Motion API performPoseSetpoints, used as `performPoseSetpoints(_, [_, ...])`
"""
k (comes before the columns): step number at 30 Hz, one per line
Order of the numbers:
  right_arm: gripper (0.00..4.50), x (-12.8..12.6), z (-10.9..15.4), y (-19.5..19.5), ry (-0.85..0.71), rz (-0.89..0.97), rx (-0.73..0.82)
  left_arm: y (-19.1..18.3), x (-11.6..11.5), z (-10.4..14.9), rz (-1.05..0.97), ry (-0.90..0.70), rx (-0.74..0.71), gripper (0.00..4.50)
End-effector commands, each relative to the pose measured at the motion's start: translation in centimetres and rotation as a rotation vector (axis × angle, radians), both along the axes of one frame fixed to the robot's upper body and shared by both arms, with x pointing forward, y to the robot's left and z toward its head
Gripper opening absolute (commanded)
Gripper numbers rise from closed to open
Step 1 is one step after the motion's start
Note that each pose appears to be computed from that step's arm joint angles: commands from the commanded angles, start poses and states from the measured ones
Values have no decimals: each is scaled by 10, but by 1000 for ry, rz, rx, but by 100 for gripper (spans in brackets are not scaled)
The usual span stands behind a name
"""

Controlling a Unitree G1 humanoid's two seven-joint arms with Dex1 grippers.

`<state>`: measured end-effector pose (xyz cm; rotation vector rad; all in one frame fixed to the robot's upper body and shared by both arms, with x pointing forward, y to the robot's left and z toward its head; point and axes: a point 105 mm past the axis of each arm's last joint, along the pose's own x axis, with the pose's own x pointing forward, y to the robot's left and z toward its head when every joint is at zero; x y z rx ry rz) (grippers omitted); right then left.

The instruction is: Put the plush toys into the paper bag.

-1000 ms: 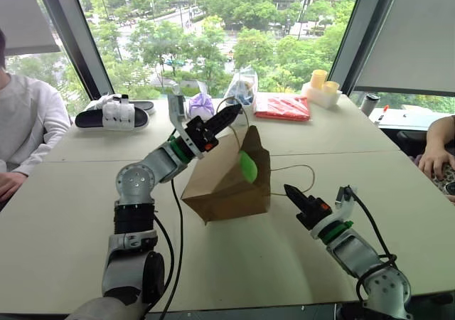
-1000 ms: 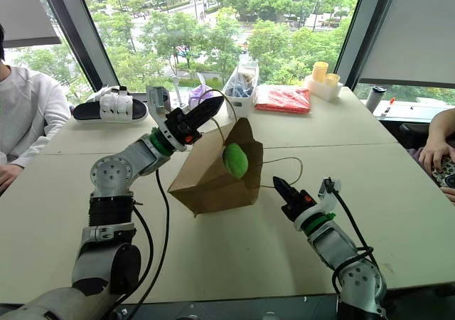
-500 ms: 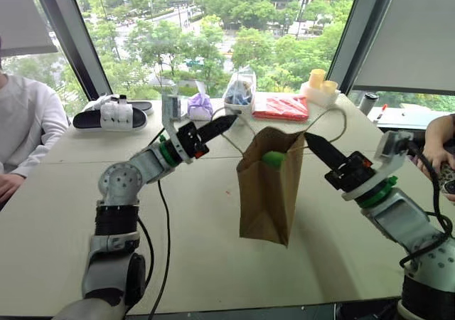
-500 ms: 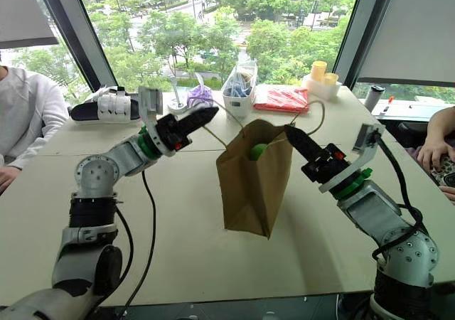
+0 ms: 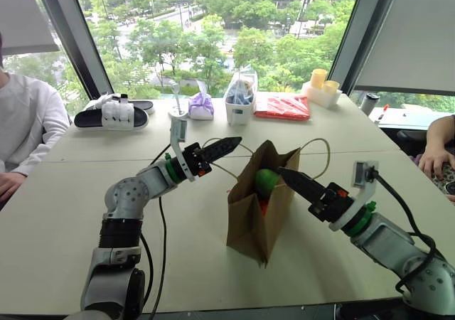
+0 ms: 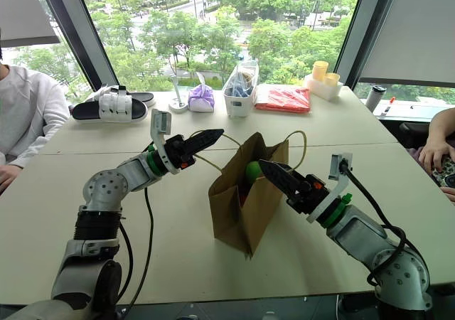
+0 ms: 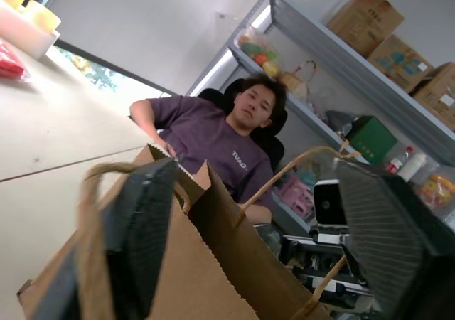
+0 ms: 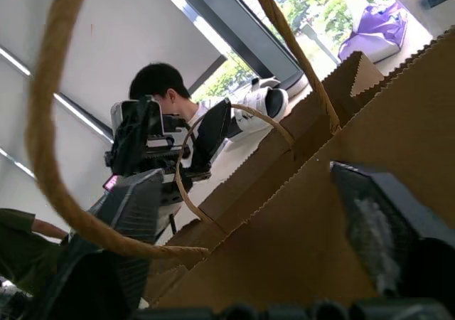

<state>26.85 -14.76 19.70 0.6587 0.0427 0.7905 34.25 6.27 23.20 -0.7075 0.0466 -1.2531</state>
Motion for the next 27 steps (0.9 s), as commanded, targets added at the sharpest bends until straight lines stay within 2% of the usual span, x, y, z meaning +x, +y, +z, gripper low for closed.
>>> performPoseSetpoints(1, [450,-22,16,-2,-67,50,-11,6,-9,14,-1,-71,25,448])
performPoseSetpoints(6, [450,-56,9,-16,-19,100,-93,40,-36,5,-26,-68,90,448])
performPoseSetpoints(11, [450,-59,5,-17,6,104,-91,60,-38,-6,47,-31,138,448])
performPoseSetpoints(13, [450,-59,-6,-15,46,114,-128,62,-48,-18,26,-22,203,448])
performPoseSetpoints(16, [362,-56,-23,-12,94,126,-179,55,-68,-39,-44,-25,320,450])
performPoseSetpoints(19, [210,-55,-34,-8,117,145,-206,44,-81,-57,-86,-49,410,450])
performPoseSetpoints(23, [4,-50,-35,1,106,165,-196,20,-75,-61,-43,-161,450,450])
performPoseSetpoints(27, [4,-45,-35,9,106,188,-192,-3,-86,-65,-129,-288,527,450])
